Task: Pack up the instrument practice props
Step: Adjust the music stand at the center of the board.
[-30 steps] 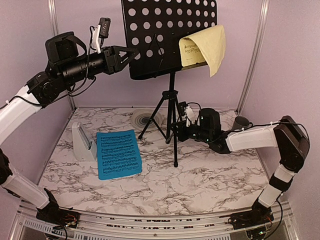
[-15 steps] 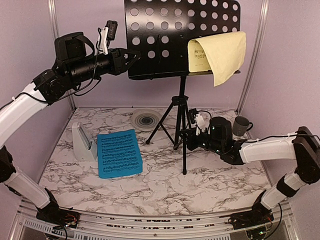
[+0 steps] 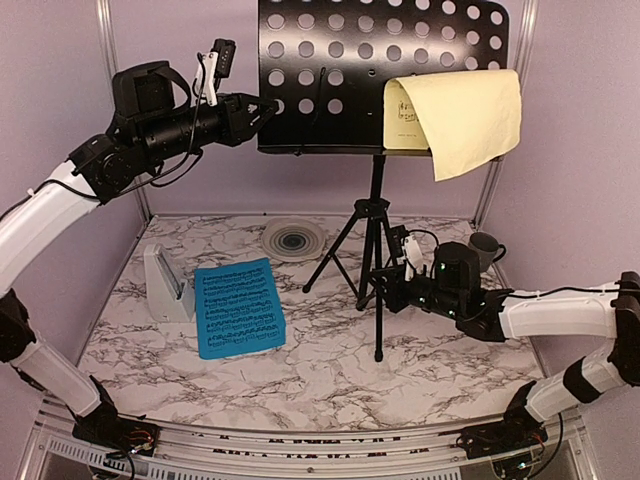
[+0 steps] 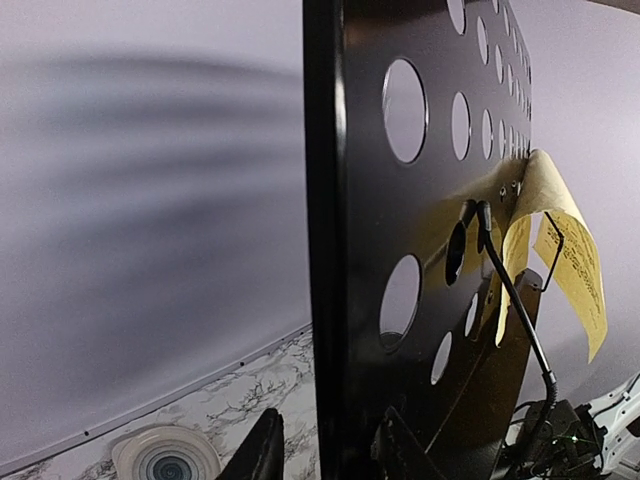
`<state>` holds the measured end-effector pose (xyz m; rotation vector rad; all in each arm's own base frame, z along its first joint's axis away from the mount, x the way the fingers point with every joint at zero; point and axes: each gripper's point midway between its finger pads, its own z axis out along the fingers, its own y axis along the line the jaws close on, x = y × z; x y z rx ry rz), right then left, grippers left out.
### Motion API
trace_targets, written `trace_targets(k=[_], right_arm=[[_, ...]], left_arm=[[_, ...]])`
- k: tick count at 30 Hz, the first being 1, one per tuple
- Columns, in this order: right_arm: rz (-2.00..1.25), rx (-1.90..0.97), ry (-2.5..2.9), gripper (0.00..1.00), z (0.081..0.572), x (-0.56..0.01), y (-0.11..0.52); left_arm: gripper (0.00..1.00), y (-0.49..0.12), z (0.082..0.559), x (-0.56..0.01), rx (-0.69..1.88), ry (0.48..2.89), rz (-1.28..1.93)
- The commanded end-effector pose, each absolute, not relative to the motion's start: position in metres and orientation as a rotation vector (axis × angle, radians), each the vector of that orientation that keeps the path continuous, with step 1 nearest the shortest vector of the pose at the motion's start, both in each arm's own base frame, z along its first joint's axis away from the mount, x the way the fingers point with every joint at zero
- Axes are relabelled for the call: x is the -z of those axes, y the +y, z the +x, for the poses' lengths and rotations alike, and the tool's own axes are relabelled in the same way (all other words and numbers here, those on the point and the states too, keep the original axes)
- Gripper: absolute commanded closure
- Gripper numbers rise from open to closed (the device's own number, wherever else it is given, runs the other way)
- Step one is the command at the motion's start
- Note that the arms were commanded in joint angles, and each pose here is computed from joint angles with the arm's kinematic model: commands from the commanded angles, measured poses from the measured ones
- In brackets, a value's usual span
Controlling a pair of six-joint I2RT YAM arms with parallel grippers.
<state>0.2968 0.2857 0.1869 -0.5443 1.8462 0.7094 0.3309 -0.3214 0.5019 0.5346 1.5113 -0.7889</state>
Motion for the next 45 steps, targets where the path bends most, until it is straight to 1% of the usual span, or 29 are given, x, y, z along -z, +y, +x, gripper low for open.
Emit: trace_targets(k=[1, 5, 8, 10, 12, 13, 14, 18, 20, 28, 32, 37, 40, 41, 44, 45], right_arm=[[-0.536, -0.743, 1.762, 1.00, 0.294, -0.215, 0.288], [-0.532, -0.748, 1.769, 1.00, 0.293, -0.211, 0.288], [-0.529, -0.747, 1.774, 1.00, 0.292, -0.208, 0.287], [-0.528, -0.749, 1.777, 0.97, 0.291, -0.205, 0.288], [-0.527, -0.755, 1.780, 0.97, 0.291, -0.203, 0.289], [-0.534, -0.762, 1.778, 0.99, 0.289, -0.203, 0.292], [-0.542, -0.761, 1.774, 1.00, 0.287, -0.204, 0.295], [-0.547, -0.729, 1.762, 1.00, 0.286, -0.208, 0.302], [-0.544, -0.725, 1.762, 1.00, 0.285, -0.207, 0.301], [-0.533, -0.707, 1.766, 1.00, 0.280, -0.205, 0.290], [-0.535, -0.706, 1.772, 1.00, 0.279, -0.202, 0.290], [-0.531, -0.702, 1.777, 1.00, 0.282, -0.204, 0.292], [-0.524, -0.704, 1.777, 0.97, 0.284, -0.204, 0.293], [-0.519, -0.703, 1.778, 0.93, 0.284, -0.204, 0.292], [-0.502, -0.698, 1.776, 0.87, 0.285, -0.205, 0.289], [-0.492, -0.692, 1.776, 0.84, 0.285, -0.206, 0.287]], left_arm=[[0.67, -0.311, 0.357, -0.510, 0.719, 1.494, 0.478], [0.67, -0.317, 0.367, -0.508, 0.726, 1.492, 0.489], [0.67, -0.327, 0.356, -0.509, 0.797, 1.452, 0.551], [0.67, -0.329, 0.347, -0.513, 0.834, 1.399, 0.580], [0.66, -0.331, 0.342, -0.513, 0.842, 1.369, 0.611], [0.65, -0.331, 0.342, -0.512, 0.835, 1.367, 0.614], [0.65, -0.330, 0.344, -0.512, 0.825, 1.370, 0.611], [0.66, -0.329, 0.364, -0.500, 0.801, 1.430, 0.586], [0.66, -0.316, 0.381, -0.496, 0.762, 1.452, 0.553], [0.67, -0.294, 0.410, -0.490, 0.707, 1.467, 0.503], [0.67, -0.299, 0.415, -0.488, 0.736, 1.462, 0.515], [0.68, -0.315, 0.402, -0.493, 0.860, 1.421, 0.584], [0.68, -0.322, 0.384, -0.499, 0.955, 1.361, 0.641], [0.68, -0.324, 0.378, -0.500, 0.982, 1.348, 0.661], [0.65, -0.323, 0.360, -0.504, 1.025, 1.314, 0.696], [0.64, -0.321, 0.355, -0.504, 1.029, 1.308, 0.701]])
